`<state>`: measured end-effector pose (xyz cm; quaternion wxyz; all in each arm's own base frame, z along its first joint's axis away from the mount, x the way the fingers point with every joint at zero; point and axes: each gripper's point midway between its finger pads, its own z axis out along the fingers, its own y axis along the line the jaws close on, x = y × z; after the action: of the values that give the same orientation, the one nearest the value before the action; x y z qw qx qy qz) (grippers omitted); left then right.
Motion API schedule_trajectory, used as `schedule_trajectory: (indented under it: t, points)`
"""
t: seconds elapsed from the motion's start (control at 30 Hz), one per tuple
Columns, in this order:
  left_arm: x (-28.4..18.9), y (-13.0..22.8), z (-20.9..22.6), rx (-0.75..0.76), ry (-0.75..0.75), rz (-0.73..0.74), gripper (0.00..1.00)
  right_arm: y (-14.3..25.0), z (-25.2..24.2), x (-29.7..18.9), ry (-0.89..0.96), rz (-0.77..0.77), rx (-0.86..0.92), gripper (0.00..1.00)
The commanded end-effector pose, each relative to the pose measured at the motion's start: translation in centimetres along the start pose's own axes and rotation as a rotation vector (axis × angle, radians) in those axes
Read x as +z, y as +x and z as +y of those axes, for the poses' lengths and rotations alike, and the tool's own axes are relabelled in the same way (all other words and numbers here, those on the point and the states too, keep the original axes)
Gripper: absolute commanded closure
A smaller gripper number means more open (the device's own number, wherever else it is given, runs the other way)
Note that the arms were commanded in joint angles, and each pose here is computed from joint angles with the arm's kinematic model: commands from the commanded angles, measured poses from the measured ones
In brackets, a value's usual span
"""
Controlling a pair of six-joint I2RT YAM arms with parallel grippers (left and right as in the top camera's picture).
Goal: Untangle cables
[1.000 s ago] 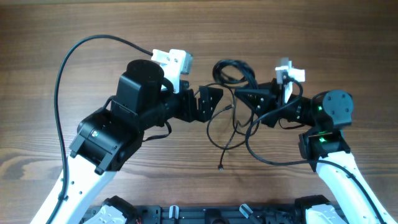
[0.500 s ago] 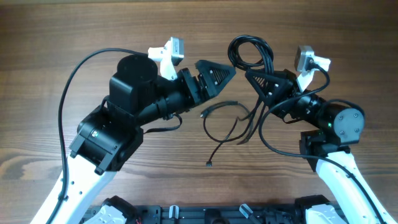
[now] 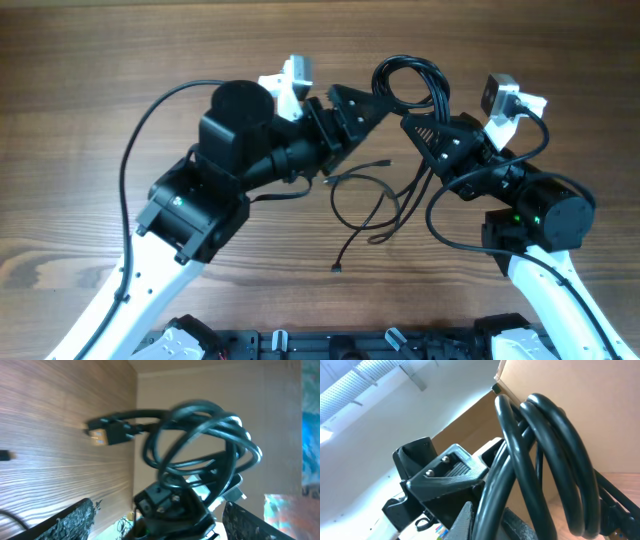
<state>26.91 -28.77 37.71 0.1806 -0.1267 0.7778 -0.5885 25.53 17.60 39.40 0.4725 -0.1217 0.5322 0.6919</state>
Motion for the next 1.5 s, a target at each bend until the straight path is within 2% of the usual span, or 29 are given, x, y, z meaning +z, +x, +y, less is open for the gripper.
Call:
schedule_trajectory:
  t: [0.0, 0.07, 0.2, 0.37, 0.43, 0.53, 0.67, 0.87, 0.93, 1.0, 1.13, 1.17, 1.23, 1.27, 1.4, 1.47]
  points:
    - [1.0, 0.9, -0.8, 0.008, 0.024, 0.033, 0.18, -0.2, 1.6, 0.3, -0.055, -0.010, -0.019, 0.95]
    - [1.5, 1.1, -0.6, 0.006, 0.020, 0.042, 0.27, 0.0, 2.4, 0.4, -0.082, -0.002, -0.047, 0.96]
    - [1.7, 1.0, -0.6, -0.035, 0.022, 0.038, 0.32, 0.2, 2.6, 0.3, -0.090, 0.010, -0.054, 0.96]
    - [1.8, 0.2, -0.7, -0.030, 0.021, -0.014, 0.28, 0.8, 3.1, 0.3, -0.110, 0.050, -0.042, 0.95]
    - [2.3, 0.5, -1.1, -0.019, 0.037, -0.004, 0.22, 1.0, 3.1, 0.3, -0.111, 0.061, -0.038, 0.96]
    - [3.3, 0.7, -1.1, -0.013, 0.043, -0.001, 0.22, 1.3, 3.1, 0.2, -0.112, 0.076, -0.026, 0.96]
    - [4.3, 0.2, 0.1, -0.024, 0.013, -0.010, 0.37, 1.4, 3.2, 0.2, -0.114, 0.087, -0.026, 0.96]
    - [4.7, -0.8, 0.6, -0.027, -0.004, -0.058, 0.54, 1.8, 3.2, 0.2, -0.116, 0.108, -0.027, 0.96]
    - [4.7, -0.9, 0.4, -0.023, 0.003, -0.065, 0.78, 2.1, 3.2, 0.1, -0.117, 0.124, -0.025, 0.96]
    - [4.7, -0.9, 0.3, -0.022, 0.005, -0.066, 0.94, 2.2, 3.2, 0.1, -0.117, 0.132, -0.019, 0.96]
    - [4.7, -0.9, 0.3, -0.009, 0.006, -0.066, 0.96, 2.4, 3.1, 0.1, -0.114, 0.140, -0.013, 0.95]
    - [4.7, -0.9, 0.3, 0.024, 0.007, -0.067, 0.96, 2.4, 3.1, 0.1, -0.114, 0.141, -0.013, 0.93]
    - [4.6, -1.2, 0.3, 0.098, 0.005, -0.073, 0.96, 2.6, 3.1, 0.1, -0.113, 0.155, -0.011, 0.69]
    - [4.4, -1.7, 0.4, 0.171, -0.001, -0.084, 0.96, 2.9, 2.8, 0.1, -0.104, 0.174, 0.000, 0.62]
    - [3.8, -3.3, 1.7, 0.315, -0.057, -0.110, 0.96, 3.9, 1.7, 0.0, -0.071, 0.225, 0.055, 0.54]
    - [3.2, -4.2, 3.1, 0.370, -0.114, -0.117, 0.96, 4.0, 1.5, 0.0, -0.068, 0.229, 0.036, 0.55]
